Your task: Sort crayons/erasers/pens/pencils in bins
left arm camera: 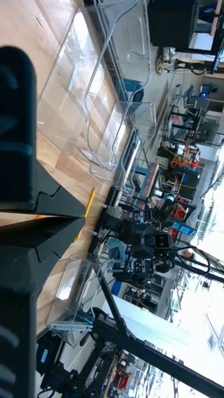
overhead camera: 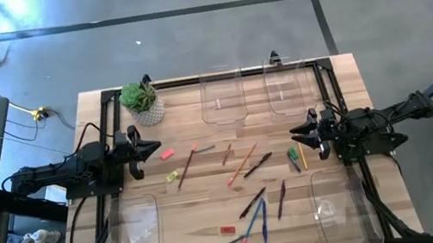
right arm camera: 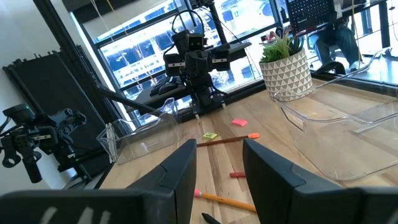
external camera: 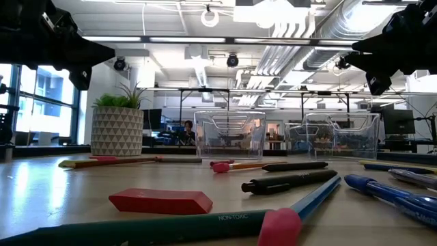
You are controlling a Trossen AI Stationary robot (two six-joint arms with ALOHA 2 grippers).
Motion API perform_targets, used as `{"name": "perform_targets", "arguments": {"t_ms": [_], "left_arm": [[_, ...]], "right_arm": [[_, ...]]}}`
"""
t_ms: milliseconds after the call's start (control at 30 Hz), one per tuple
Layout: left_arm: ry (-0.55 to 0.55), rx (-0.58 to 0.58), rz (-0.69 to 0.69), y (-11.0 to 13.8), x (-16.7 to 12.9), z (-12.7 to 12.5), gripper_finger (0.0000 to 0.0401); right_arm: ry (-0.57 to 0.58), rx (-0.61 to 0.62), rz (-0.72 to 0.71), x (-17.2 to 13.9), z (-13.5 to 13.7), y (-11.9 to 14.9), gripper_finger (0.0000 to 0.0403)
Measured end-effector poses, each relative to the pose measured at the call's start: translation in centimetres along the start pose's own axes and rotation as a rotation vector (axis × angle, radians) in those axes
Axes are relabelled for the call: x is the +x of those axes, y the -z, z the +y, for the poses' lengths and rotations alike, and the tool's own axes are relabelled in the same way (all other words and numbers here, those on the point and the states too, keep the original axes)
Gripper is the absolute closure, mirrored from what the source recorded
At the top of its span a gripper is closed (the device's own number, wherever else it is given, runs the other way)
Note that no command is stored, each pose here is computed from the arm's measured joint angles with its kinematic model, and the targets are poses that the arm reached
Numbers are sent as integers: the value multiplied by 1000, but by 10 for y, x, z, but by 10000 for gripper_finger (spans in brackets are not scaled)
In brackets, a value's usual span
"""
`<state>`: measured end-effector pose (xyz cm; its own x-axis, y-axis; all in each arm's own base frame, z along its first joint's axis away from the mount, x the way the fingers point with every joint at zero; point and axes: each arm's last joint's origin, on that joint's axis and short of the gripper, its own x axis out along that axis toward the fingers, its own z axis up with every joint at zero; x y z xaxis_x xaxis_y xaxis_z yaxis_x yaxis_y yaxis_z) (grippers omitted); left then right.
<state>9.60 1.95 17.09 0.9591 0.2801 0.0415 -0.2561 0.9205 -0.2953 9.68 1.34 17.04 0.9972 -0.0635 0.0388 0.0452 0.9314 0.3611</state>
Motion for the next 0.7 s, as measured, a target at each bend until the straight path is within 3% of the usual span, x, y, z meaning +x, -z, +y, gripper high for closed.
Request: {"name": "perform_targets", "arguments": {"t_ms": [233, 700], "left_arm": [[0, 0, 0, 0, 0, 0, 398], [0, 0, 0, 0, 0, 0, 398]], "right_arm": [[14, 10, -8, 0, 0, 0, 279], [130, 249, -134, -1, -3, -7, 279]]}}
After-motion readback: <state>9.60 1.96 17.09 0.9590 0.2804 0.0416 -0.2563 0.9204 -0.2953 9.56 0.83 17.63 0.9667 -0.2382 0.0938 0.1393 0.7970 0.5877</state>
